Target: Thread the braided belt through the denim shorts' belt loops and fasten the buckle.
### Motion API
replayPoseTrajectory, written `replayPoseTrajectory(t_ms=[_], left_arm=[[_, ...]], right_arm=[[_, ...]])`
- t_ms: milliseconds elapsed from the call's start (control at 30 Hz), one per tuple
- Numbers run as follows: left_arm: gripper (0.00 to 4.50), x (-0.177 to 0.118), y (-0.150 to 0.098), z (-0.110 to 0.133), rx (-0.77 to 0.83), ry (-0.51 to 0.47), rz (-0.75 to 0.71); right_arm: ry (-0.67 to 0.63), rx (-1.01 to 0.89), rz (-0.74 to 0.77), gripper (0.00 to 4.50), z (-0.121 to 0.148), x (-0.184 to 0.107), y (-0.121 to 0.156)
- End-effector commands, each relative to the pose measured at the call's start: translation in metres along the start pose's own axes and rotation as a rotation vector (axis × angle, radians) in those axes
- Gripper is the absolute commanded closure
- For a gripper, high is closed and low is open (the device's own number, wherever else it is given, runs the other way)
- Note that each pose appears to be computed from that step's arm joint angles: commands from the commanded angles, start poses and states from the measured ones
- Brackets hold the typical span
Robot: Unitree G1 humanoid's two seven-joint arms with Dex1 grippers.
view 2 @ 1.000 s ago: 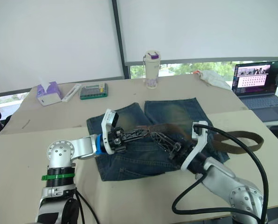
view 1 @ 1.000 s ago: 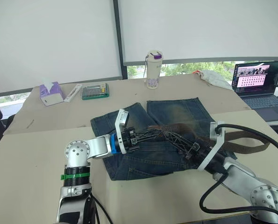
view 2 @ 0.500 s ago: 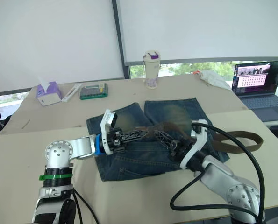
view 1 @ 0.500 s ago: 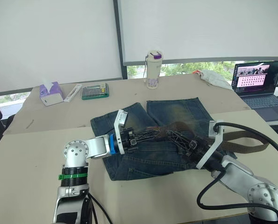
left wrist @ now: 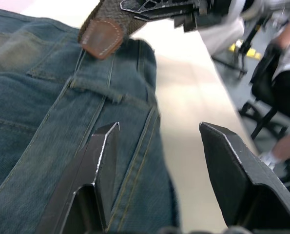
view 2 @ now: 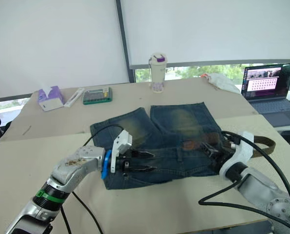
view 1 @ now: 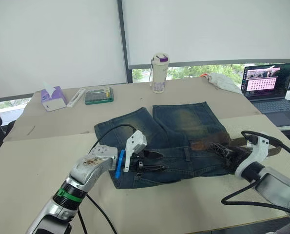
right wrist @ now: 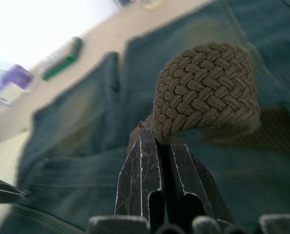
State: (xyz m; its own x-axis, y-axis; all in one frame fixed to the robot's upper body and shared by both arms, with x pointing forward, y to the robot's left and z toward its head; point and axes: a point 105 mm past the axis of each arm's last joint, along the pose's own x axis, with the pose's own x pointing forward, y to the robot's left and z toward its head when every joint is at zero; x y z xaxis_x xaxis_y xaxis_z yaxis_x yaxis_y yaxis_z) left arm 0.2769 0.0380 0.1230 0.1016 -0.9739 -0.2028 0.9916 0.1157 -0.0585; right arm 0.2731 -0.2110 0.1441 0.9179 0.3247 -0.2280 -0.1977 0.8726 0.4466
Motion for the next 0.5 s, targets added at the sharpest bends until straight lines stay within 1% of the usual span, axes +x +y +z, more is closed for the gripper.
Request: replayPoseTrajectory(t_ms=[33,100,233,433,500], left_arm=[[1.71,-0.001,-0.001,-0.003,0.044,0.003,-0.004],[1.71,-0.001,0.001,-0.005,0.052,0.006,0.001],[1.71,-0.001,0.003,-0.011,0.042,0.017,0.022],[1.71,-0.003,0.008,-0.018,-0.041,0.004,0.076],[1.71,-0.004,0.012,-0.024,-0.075,0.024,0.111]], right_arm=[[0.084,-0.028,-0.016,4.50,-0.024,0.014,-0.005],[0.100,-0.033,-0.012,4.50,-0.031,0.019,-0.005],[0.100,0.012,0.057,4.50,-0.037,0.028,0.006],[0.106,0.091,0.173,4.50,-0.040,0.039,0.025],[0.111,0.105,0.221,4.50,-0.039,0.041,0.033]])
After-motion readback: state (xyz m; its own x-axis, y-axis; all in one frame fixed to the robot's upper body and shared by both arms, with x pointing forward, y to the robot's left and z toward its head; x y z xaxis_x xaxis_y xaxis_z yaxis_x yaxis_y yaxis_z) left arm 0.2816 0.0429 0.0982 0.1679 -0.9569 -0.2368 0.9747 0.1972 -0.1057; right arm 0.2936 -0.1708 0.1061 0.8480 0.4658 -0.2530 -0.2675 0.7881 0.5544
